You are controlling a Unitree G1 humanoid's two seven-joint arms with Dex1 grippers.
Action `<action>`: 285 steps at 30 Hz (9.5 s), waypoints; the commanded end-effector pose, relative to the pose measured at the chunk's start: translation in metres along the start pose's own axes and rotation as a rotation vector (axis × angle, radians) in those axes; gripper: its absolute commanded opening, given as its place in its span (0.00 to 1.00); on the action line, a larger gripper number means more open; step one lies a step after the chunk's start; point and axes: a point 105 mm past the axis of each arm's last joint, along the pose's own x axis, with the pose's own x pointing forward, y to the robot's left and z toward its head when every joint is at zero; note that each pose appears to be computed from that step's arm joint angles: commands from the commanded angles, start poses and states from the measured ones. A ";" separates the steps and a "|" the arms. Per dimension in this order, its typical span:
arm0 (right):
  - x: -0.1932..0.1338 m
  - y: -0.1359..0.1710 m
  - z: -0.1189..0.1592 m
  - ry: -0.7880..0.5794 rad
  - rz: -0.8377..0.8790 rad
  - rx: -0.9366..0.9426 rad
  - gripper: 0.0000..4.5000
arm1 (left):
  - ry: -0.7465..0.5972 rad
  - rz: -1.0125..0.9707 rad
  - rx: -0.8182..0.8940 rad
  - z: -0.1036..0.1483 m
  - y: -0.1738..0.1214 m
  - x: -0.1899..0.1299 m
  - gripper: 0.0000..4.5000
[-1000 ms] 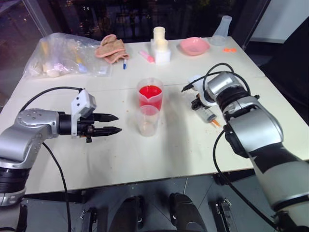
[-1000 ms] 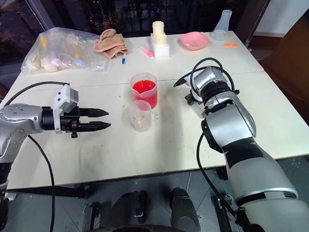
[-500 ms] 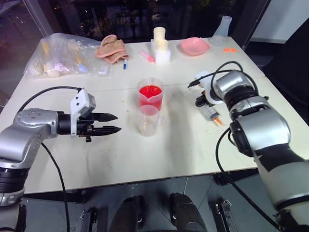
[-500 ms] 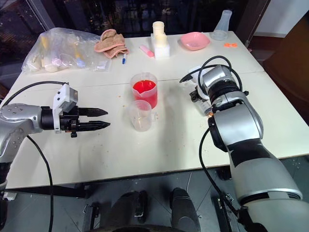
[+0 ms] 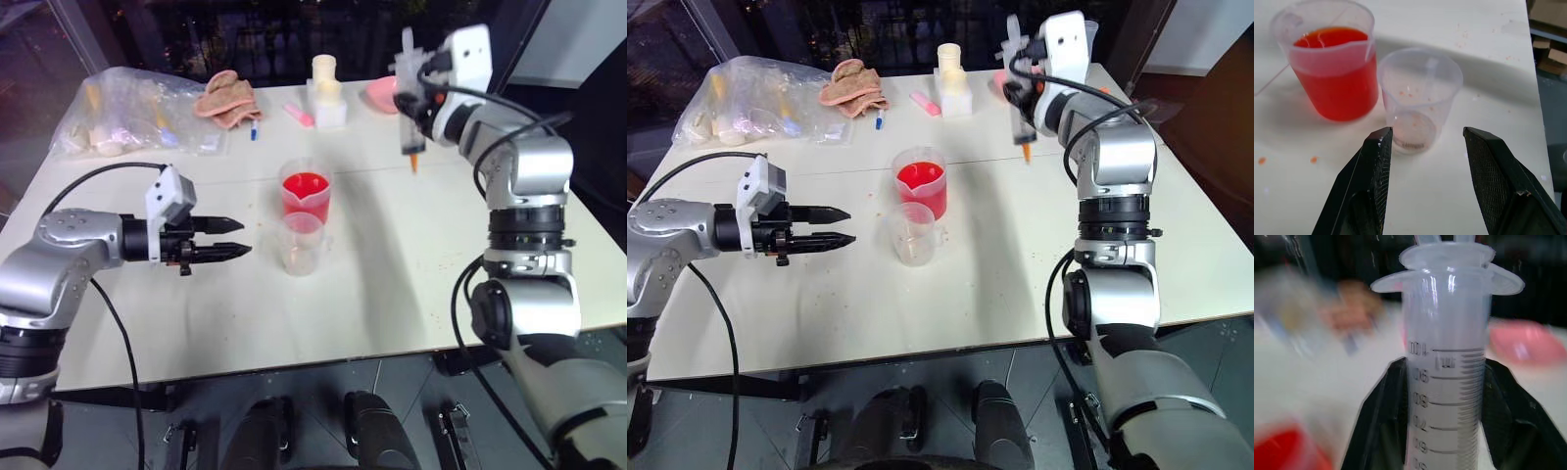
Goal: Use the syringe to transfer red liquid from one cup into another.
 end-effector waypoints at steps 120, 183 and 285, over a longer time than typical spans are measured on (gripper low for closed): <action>0.010 0.160 -0.130 -0.231 0.444 -0.005 0.30 | -0.523 0.043 0.136 0.176 0.060 0.052 0.00; 0.013 0.151 -0.120 -0.260 0.420 -0.025 0.30 | -0.529 0.107 0.131 0.181 0.070 0.042 0.44; -0.044 0.168 -0.067 -0.313 0.525 0.009 0.30 | -0.417 -0.115 -0.067 0.152 0.046 0.019 0.61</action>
